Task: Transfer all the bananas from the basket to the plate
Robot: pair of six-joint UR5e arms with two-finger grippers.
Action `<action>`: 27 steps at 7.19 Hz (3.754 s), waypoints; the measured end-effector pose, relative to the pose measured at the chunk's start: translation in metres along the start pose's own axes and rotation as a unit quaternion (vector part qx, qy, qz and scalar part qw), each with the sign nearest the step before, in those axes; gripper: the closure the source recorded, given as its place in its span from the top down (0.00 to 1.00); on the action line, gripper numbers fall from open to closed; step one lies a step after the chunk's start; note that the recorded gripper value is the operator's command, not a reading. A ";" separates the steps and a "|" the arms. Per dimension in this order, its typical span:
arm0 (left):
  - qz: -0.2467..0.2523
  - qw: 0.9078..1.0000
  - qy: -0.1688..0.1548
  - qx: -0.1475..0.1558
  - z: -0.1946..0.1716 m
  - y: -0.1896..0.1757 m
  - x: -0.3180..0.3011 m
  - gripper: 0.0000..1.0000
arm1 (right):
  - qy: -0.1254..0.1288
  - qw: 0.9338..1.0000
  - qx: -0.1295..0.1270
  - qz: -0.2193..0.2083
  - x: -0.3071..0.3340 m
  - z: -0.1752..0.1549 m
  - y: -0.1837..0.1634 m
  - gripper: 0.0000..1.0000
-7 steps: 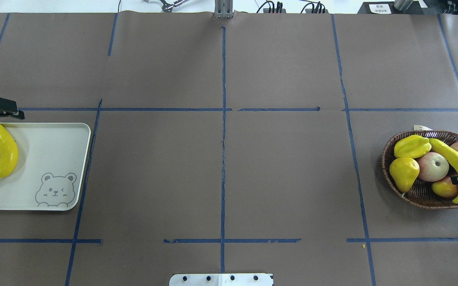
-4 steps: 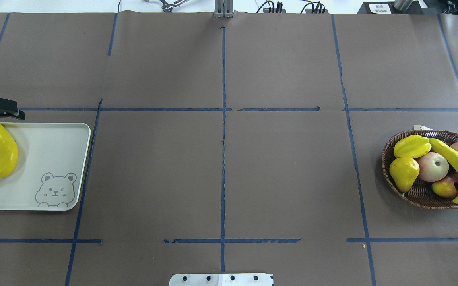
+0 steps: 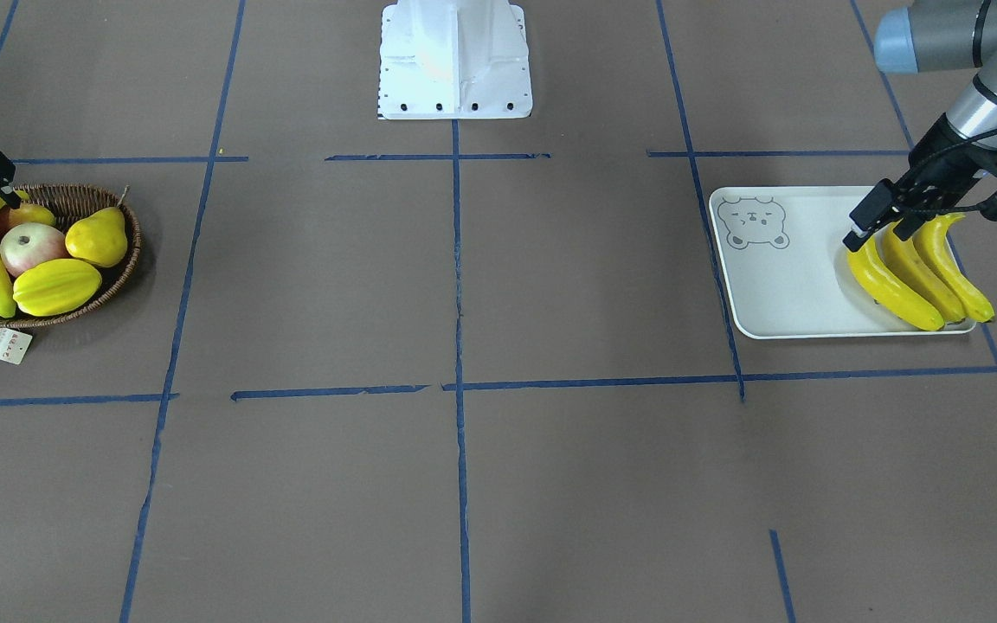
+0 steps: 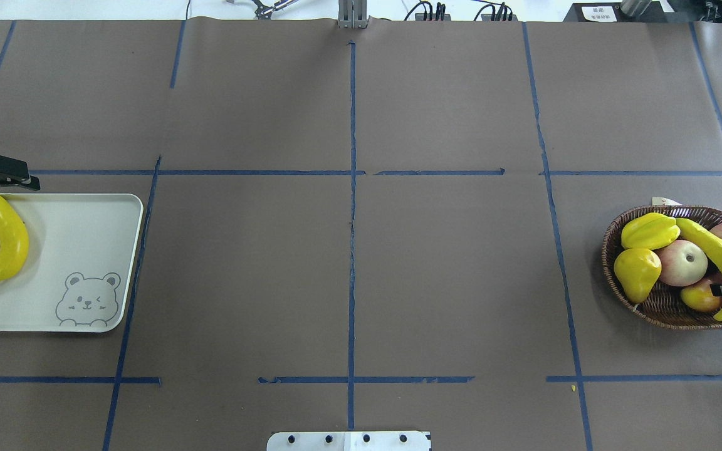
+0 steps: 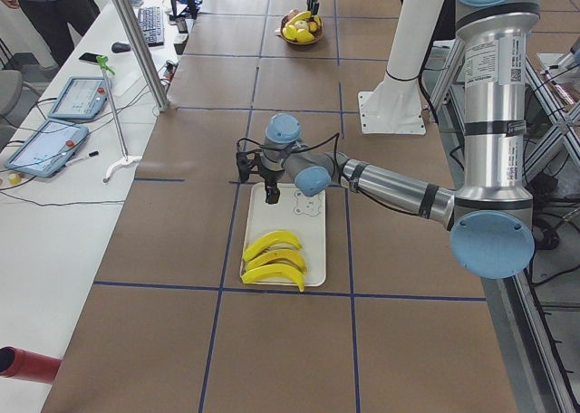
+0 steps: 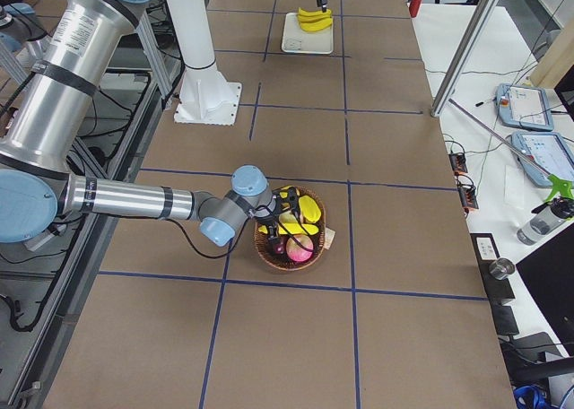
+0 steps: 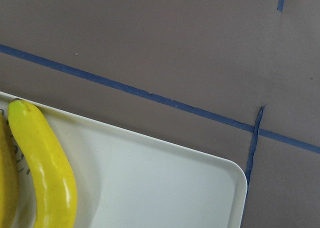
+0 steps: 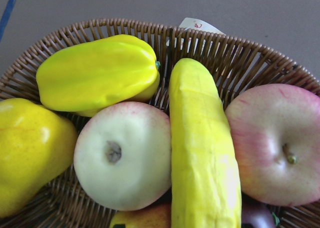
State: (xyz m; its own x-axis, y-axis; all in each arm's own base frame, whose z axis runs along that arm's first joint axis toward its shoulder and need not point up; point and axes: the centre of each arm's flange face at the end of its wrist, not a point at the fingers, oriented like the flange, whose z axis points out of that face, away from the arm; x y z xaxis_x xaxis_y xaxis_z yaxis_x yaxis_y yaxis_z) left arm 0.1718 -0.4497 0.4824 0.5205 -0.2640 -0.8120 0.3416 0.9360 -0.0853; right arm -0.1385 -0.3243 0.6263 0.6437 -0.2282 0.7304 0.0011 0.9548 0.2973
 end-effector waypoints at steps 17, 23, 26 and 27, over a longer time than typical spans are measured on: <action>0.056 0.997 0.056 -0.006 0.005 0.020 0.037 1.00 | -0.001 0.999 0.006 0.034 -0.130 -0.096 -0.119 0.04; 0.026 0.982 0.181 -0.053 0.006 0.054 0.236 1.00 | -0.096 0.993 0.017 0.071 -0.369 -0.058 -0.187 0.06; -0.078 0.975 0.186 -0.091 0.001 0.068 0.295 1.00 | -0.139 0.981 0.069 0.118 -0.485 -0.057 -0.173 0.05; -0.121 0.973 0.169 -0.102 -0.002 0.069 0.318 0.99 | -0.149 0.977 0.088 0.127 -0.512 -0.056 -0.164 0.05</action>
State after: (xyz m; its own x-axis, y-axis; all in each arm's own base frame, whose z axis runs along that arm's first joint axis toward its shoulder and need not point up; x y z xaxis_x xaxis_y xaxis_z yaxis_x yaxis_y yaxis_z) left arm 0.3593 -0.4690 0.2167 0.1449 -0.4232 -0.8944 0.2428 0.8915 -0.3825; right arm -0.4249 -0.3532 0.1692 0.3543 -0.0589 0.9333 -0.2775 0.9465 0.1650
